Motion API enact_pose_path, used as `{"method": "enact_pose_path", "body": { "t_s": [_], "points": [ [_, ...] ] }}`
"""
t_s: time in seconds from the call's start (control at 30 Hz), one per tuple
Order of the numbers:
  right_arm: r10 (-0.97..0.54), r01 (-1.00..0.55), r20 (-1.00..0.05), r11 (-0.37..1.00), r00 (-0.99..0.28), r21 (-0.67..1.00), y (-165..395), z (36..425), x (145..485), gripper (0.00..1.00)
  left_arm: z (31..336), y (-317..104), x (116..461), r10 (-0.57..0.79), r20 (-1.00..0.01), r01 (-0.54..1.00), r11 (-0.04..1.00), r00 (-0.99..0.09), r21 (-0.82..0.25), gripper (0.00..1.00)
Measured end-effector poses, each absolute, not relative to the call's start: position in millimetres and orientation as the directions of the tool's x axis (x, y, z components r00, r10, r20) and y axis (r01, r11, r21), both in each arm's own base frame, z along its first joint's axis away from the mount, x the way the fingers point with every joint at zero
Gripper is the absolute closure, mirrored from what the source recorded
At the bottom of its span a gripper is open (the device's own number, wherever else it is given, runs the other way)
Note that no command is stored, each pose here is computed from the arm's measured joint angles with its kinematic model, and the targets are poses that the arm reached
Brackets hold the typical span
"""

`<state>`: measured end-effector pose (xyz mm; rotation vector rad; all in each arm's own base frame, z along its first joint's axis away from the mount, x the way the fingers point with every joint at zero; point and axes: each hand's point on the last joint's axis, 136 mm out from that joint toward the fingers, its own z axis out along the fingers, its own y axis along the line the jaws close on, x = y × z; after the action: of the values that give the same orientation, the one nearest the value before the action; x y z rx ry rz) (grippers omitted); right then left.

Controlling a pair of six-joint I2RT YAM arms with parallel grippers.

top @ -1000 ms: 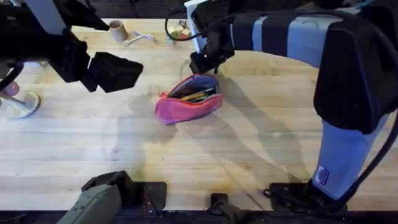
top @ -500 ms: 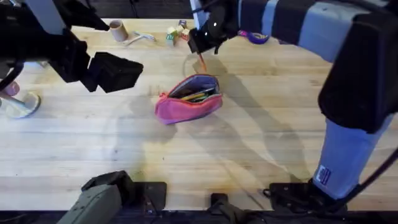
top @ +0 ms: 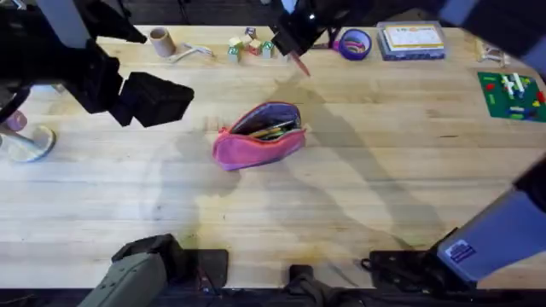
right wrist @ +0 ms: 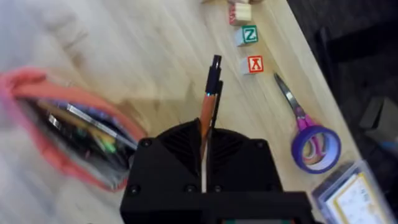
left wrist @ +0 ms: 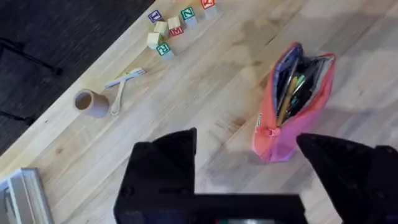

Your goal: Unzip the bag, pick up the pens from the table one at a time and place them inside, then zip the bag closed.

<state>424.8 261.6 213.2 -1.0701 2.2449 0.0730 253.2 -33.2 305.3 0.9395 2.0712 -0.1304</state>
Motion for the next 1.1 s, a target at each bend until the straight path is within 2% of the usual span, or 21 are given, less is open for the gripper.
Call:
{"method": "enact_pose_path", "body": {
  "t_s": [0.1, 0.27, 0.53, 0.77, 0.8, 1.1],
  "points": [
    [-0.744, -0.762, -0.556, 0.586, -0.371, -0.275, 258, 232, 412, 0.969, 305, -32, 253, 0.577, -0.727, 0.659, 0.716, -0.373, 0.23, 0.001],
    [-0.844, -0.871, -0.505, 0.375, -0.18, -0.318, 255, 250, 377, 0.968, 304, -30, 254, 0.581, -0.721, 0.654, 0.719, -0.379, 0.236, 0.001],
    [-0.88, -0.91, -0.474, 0.167, 0.036, -0.38, 254, 264, 351, 0.968, 303, -30, 253, 0.582, -0.718, 0.654, 0.719, -0.381, 0.235, 0.001],
    [-0.905, -0.923, -0.389, -0.008, 0.171, -0.385, 245, 229, 316, 0.968, 284, -31, 250, 0.61, -0.677, 0.708, 0.682, -0.411, 0.185, 0.001],
    [-0.905, -0.925, -0.355, -0.098, 0.236, -0.366, 252, 203, 300, 0.968, 274, -34, 256, 0.635, -0.668, 0.753, 0.636, -0.388, 0.167, 0.002],
    [-0.887, -0.909, -0.328, -0.2, 0.327, -0.365, 264, 187, 288, 0.968, 261, -31, 253, 0.673, -0.668, 0.828, 0.54, -0.318, 0.15, 0.001]
  ]
}}
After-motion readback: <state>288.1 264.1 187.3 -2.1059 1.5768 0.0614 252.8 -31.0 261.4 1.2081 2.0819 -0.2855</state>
